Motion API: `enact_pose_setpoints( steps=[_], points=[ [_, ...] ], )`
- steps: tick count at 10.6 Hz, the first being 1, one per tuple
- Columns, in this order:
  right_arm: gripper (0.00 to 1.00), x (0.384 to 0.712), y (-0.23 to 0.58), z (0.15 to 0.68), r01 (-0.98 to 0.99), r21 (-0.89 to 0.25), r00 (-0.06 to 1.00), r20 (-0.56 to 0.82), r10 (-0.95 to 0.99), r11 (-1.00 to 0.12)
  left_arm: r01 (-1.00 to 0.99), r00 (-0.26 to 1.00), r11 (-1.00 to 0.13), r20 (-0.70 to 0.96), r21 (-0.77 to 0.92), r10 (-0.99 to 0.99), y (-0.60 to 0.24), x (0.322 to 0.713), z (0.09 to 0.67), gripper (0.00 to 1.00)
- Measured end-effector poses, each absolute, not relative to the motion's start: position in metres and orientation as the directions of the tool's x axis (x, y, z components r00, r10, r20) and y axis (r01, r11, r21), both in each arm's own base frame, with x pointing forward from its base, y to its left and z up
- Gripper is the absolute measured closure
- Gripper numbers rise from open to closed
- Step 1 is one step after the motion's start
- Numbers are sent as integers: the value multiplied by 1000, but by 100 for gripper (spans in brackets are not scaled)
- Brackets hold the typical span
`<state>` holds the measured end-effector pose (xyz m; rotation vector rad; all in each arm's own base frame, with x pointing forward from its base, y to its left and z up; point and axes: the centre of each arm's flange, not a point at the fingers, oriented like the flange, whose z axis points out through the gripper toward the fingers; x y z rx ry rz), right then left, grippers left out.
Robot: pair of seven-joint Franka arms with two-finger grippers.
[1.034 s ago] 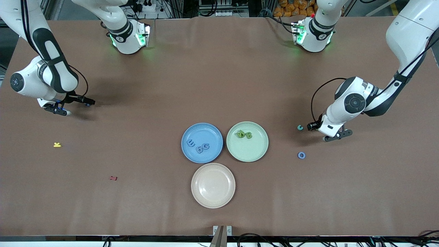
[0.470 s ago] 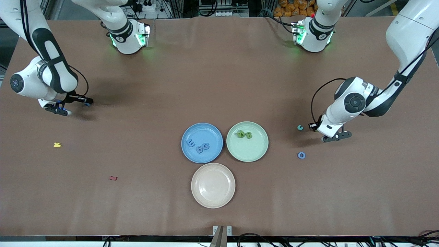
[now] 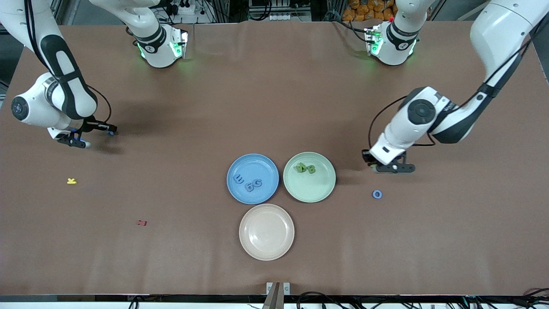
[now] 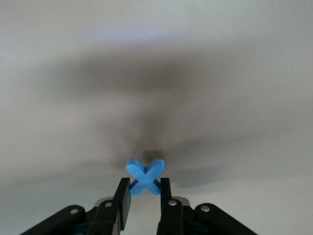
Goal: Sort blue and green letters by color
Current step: 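Carry the u to the green plate while the right gripper lifts the x, then drop the x in the blue plate while the left gripper withdraws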
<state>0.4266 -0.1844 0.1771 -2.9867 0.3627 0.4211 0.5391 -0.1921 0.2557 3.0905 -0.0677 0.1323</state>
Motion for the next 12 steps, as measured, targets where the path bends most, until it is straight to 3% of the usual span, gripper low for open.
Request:
enact_pose_setpoints(
  steps=[3,7,9,12],
  points=[
    [71,497,-117,211,-130,-98,975,-195,-109,-987,-190,975,-978,133,85,-178,-298,523,274,72],
    [71,612,-11,273,-80,-165,989,-140,-57,-983,-175,977,-983,130,48,-168,-406,497,233,69],
    [71,657,26,271,-108,-223,992,-95,-88,-969,-170,974,-985,157,26,-164,-415,504,232,43],
    [71,692,97,248,-176,-340,984,-85,-156,-924,-88,963,-995,258,48,-72,-381,561,283,4]
  ],
)
